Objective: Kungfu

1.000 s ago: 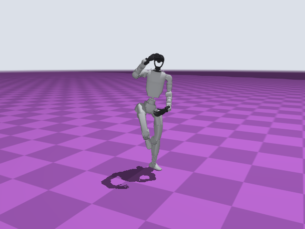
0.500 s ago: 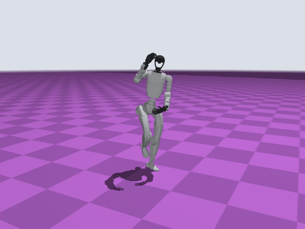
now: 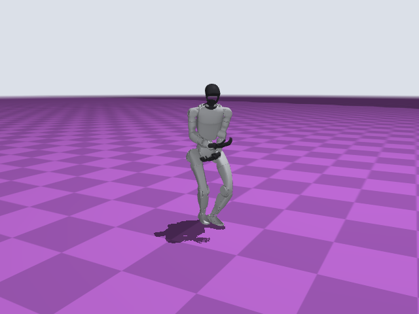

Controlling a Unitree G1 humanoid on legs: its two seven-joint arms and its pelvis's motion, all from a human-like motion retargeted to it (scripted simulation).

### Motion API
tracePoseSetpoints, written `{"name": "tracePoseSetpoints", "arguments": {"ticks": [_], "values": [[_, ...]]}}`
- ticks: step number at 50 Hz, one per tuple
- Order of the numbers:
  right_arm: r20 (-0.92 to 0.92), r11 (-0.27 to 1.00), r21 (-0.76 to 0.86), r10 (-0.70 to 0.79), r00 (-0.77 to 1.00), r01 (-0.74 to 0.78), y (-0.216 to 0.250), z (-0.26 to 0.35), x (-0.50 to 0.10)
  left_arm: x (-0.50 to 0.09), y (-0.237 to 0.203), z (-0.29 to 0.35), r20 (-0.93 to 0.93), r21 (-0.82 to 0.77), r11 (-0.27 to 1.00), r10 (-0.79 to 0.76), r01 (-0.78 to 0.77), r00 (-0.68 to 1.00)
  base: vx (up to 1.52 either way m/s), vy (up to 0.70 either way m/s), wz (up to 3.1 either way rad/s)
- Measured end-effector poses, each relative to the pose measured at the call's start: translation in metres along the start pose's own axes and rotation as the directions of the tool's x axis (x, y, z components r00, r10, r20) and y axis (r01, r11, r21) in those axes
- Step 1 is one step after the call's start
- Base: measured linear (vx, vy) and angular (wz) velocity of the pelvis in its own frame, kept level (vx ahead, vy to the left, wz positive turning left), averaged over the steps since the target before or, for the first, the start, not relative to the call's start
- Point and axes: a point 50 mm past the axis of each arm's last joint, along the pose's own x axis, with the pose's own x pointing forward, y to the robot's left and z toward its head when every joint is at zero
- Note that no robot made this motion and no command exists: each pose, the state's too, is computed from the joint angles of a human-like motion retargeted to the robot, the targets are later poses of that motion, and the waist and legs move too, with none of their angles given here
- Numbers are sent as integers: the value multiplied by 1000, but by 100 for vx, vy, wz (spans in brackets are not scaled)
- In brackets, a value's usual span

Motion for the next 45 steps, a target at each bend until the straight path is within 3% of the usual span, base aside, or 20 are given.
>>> {"name": "tracePoseSetpoints", "arguments": {"ticks": [3,8,11,15,18,21,25,27,30,33,37,40,45], "values": [[80,987,-149,73,994,-60,15,33,3,-9,12,2,1,42,994,102,-101,995,-1,-11,55],[379,908,-405,270,885,-103,72,127,-4,-36,43,23,-66,225,951,231,-211,971,0,-8,106],[550,786,-618,405,731,30,122,191,-36,-61,65,47,-39,330,882,370,-337,928,6,-6,106],[626,501,-780,601,497,376,196,243,-99,-113,91,98,91,481,708,546,-517,833,20,-20,78],[621,323,-713,703,347,622,239,252,-139,-176,98,162,265,628,461,631,-627,730,32,-43,-55],[530,195,-579,828,183,792,276,245,-166,-236,92,223,468,653,125,709,-747,528,-8,-9,-61],[402,166,-297,915,-35,940,306,222,-190,-298,80,274,707,447,-304,696,-842,124,-24,-8,21],[303,135,-198,950,-71,971,318,213,-200,-321,78,274,738,298,-387,673,-872,-46,-12,-10,-33],[241,85,-130,969,-51,988,323,200,-204,-341,78,249,747,125,-381,644,-916,-165,20,6,-69],[250,63,-151,968,-23,986,321,196,-201,-350,80,219,719,69,-325,671,-943,-179,16,7,-52],[226,3,-159,974,34,987,325,187,-203,-331,82,169,721,53,-241,681,-969,-130,26,0,-12],[190,-92,-126,975,116,988,331,182,-205,-299,83,147,756,52,-260,641,-964,-132,4,3,27],[207,-96,-142,970,124,985,331,182,-204,-266,90,122,724,111,-274,681,-955,-112,7,10,92]]}}
